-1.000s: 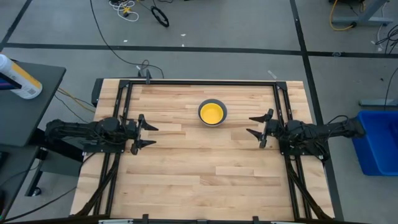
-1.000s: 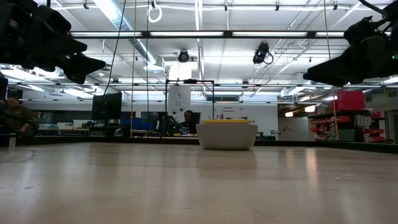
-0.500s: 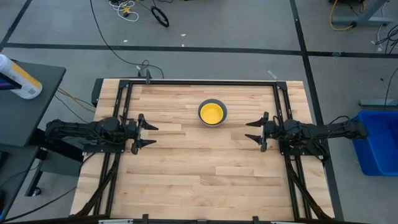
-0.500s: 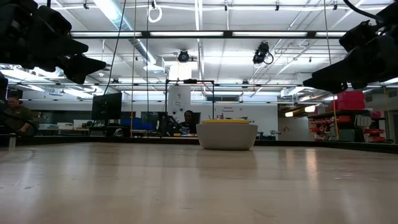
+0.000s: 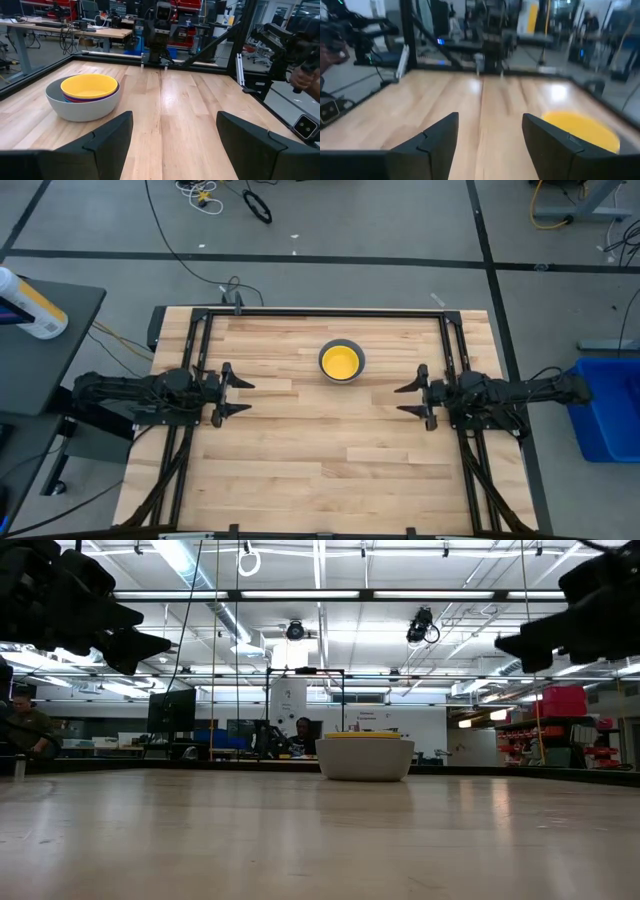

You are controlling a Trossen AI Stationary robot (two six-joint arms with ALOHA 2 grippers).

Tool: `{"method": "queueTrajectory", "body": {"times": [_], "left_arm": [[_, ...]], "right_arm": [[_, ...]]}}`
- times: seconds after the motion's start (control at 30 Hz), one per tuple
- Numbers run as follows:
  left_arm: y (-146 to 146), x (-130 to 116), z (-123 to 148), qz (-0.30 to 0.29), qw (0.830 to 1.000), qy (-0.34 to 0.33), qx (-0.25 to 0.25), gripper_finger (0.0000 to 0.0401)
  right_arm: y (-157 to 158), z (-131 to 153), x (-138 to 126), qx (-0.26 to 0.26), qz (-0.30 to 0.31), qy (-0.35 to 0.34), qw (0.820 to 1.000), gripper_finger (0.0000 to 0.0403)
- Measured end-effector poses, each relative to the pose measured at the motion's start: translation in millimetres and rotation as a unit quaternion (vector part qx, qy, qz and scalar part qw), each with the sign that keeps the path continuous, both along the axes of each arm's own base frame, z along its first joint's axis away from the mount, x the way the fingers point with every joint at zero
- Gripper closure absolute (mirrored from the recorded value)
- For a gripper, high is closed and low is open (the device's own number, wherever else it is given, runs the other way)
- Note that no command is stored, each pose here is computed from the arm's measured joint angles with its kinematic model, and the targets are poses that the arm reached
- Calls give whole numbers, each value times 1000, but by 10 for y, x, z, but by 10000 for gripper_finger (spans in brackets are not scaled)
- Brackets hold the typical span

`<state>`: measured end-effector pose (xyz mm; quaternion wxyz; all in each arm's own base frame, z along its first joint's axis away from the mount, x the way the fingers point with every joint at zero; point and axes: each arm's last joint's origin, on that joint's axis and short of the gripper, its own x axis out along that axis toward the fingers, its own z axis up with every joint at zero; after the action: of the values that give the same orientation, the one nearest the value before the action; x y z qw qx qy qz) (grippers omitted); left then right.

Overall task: Nest bowls inside each other
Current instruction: Return to home position

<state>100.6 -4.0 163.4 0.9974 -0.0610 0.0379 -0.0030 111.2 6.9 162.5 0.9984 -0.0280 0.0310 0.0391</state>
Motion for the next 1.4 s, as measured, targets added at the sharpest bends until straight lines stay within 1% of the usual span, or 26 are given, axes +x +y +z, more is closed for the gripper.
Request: {"method": "queueTrajectory", "body": {"times": [0.17,0.3,0.4,0.67,0.93,1.07,1.27,1.4], "left_arm": [[0,0,2,0,1000,0,-1,107],[0,0,2,0,1000,0,-3,107],[-1,0,1,-1,1000,0,-6,107],[-2,0,2,-3,1000,0,-3,107],[-2,0,2,-4,1000,0,1,107],[-4,0,2,-6,1000,0,-2,107],[-3,0,2,-5,1000,0,-11,107],[-3,0,2,-4,1000,0,-17,107]], "right_arm": [[-3,-110,-13,49,-3,61,997,182],[-2,-133,-18,66,-5,75,995,188],[-2,-133,-18,68,-6,75,995,193],[-4,-133,-17,45,-5,73,996,205],[-42,-103,-24,-5,-64,52,997,214],[-43,-33,-55,-24,-61,13,998,214],[-26,57,-141,-44,-24,-46,998,205],[-23,52,-141,-47,-19,-44,998,199]]}}
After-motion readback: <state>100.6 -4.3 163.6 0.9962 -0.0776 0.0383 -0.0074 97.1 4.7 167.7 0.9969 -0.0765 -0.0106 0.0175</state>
